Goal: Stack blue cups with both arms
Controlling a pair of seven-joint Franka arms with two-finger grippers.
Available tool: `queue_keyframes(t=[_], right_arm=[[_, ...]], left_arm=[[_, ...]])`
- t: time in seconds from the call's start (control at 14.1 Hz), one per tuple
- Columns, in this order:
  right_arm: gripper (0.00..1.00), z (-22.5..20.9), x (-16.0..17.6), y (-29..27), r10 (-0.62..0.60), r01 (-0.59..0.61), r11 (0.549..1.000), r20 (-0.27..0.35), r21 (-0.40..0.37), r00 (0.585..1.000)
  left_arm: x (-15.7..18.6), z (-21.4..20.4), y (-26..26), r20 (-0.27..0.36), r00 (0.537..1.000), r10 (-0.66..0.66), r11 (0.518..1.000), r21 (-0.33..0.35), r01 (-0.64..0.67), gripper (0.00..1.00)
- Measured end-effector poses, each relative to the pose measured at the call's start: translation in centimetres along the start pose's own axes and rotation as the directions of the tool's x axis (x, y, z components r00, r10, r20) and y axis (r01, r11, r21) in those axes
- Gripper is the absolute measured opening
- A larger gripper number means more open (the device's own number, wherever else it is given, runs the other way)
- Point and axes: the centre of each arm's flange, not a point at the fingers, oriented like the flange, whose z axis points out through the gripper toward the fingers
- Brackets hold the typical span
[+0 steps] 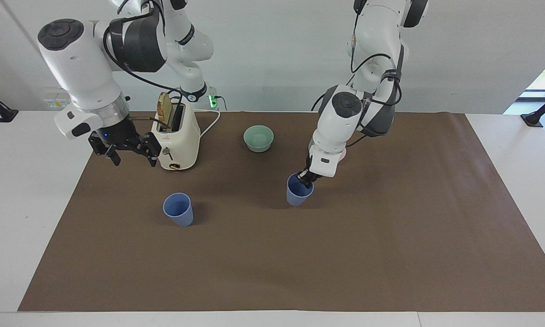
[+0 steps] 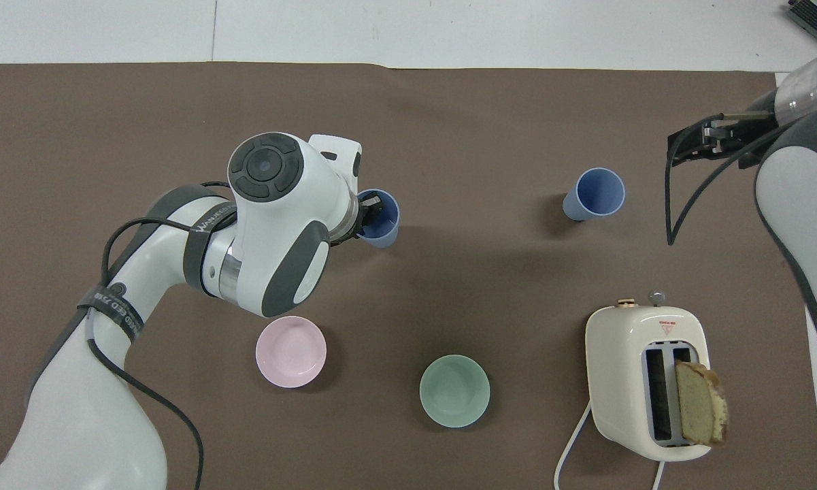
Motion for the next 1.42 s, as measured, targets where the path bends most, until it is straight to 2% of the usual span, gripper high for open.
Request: queue_keyframes(t=[0.36, 0.64, 0.71, 0.99, 1.07, 1.21, 1.28, 1.42], right_arm=[[1.00, 6.0, 3.6, -1.8, -0.024, 0.024, 1.000, -0.034, 0.012, 0.999], [1.00, 11.5, 2.9, -2.2, -0.043, 0.043, 0.999, 0.004, 0.012, 0.999], [1.00, 12.4, 2.7, -2.2, -0.050, 0.050, 0.999, 0.001, 0.012, 0.999], [1.00, 16.9, 1.4, -1.9, -0.063, 0.063, 0.998, 0.015, 0.011, 0.998], [1.00, 18.0, 0.9, -1.7, -0.071, 0.071, 0.997, 0.022, 0.011, 0.997], [1.00, 19.7, 0.1, -0.9, -0.073, 0.073, 0.997, 0.033, 0.010, 0.997], [1.00, 20.3, -0.3, -0.6, -0.072, 0.072, 0.997, 0.038, 0.010, 0.997], [0.99, 20.4, -0.9, -0.6, -0.073, 0.073, 0.997, 0.045, 0.009, 0.996]], left_arm=[[-1.0, 2.7, 0.8, 0.002, 1.000, 0.015, 1.000, 0.003, -0.015, 0.04], [-0.9, 3.6, 0.8, 0.003, 1.000, 0.015, 1.000, 0.006, -0.015, 0.07], [-0.9, 3.8, 0.8, 0.004, 1.000, 0.016, 1.000, 0.009, -0.016, 0.14], [-0.1, 3.3, 0.3, -0.003, 1.000, 0.005, 1.000, 0.011, -0.005, 0.59], [0.2, 2.4, 0.2, -0.012, 1.000, 0.003, 1.000, 0.011, -0.003, 0.70], [1.2, -1.1, -0.7, -0.043, 0.999, 0.017, 1.000, 0.019, -0.016, 0.96], [1.6, -3.4, -1.3, -0.052, 0.998, 0.036, 0.999, 0.019, -0.035, 1.00], [3.1, -8.4, -4.0, -0.058, 0.995, 0.078, 0.997, 0.024, -0.077, 1.00]])
